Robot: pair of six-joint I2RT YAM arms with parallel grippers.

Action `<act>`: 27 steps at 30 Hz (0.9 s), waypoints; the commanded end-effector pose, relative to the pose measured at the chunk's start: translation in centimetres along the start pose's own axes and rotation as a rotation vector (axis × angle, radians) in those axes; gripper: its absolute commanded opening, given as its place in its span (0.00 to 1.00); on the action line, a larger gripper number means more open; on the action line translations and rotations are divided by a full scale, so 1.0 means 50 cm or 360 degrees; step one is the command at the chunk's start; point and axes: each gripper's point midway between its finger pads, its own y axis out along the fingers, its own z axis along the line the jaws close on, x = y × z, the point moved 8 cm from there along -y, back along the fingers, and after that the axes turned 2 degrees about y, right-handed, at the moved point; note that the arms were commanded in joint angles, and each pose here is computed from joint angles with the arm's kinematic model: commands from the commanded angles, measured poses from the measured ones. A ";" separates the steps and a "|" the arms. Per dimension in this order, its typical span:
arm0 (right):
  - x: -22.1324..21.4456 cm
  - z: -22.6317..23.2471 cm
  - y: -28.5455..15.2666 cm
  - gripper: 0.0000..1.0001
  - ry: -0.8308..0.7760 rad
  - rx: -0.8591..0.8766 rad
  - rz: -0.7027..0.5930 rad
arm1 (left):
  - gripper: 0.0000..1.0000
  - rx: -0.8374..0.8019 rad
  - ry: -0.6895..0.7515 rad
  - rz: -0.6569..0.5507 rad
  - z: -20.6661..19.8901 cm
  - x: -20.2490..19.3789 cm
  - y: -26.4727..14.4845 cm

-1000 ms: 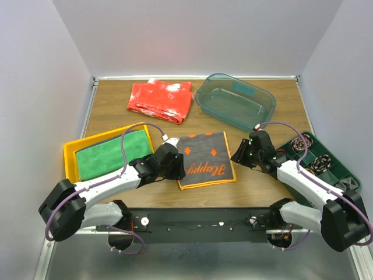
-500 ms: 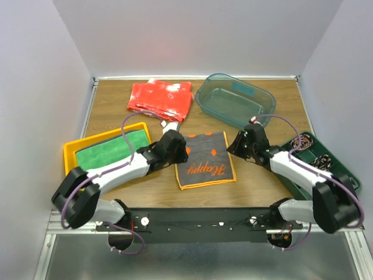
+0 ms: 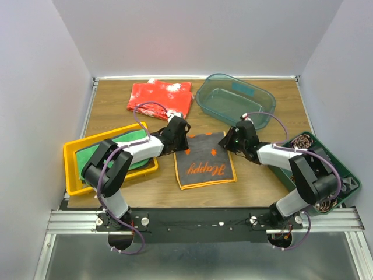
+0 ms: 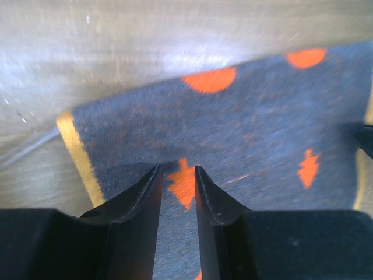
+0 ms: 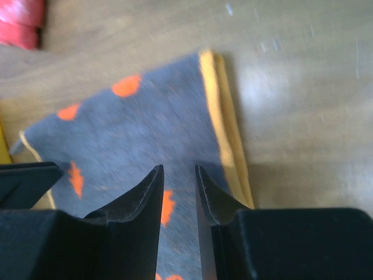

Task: Fold and stack the towels
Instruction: Fold the towel at the center of the board.

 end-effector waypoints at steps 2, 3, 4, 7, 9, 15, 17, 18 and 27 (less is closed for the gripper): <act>-0.057 -0.037 -0.034 0.35 0.0070 -0.0008 0.0049 | 0.36 -0.0042 0.0060 0.0166 0.010 -0.085 0.011; -0.063 -0.041 -0.042 0.36 0.0080 -0.0003 0.0051 | 0.36 -0.0038 0.0068 0.0179 0.011 -0.096 0.009; -0.070 -0.046 -0.050 0.36 0.0099 0.0000 0.0058 | 0.36 -0.0035 0.0080 0.0192 0.014 -0.109 0.001; -0.092 -0.057 -0.092 0.36 0.0140 0.0021 0.0074 | 0.36 -0.0020 0.0119 0.0222 0.014 -0.146 -0.023; -0.105 -0.064 -0.126 0.36 0.0154 0.0031 0.0075 | 0.36 -0.0010 0.0123 0.0237 0.014 -0.166 -0.040; -0.088 -0.050 -0.193 0.37 0.0171 0.0067 0.0003 | 0.40 0.0006 0.0112 0.0146 0.022 -0.172 -0.101; -0.054 -0.019 -0.210 0.37 0.0164 0.0135 -0.0075 | 0.40 0.0032 0.0152 0.0082 0.016 -0.138 -0.108; -0.045 -0.011 -0.214 0.36 0.0149 0.0136 -0.0084 | 0.41 0.0044 0.0161 0.0059 0.012 -0.123 -0.110; 0.054 0.069 -0.113 0.27 -0.0129 0.0163 -0.0170 | 0.37 0.0229 0.0083 -0.0003 0.018 -0.071 -0.122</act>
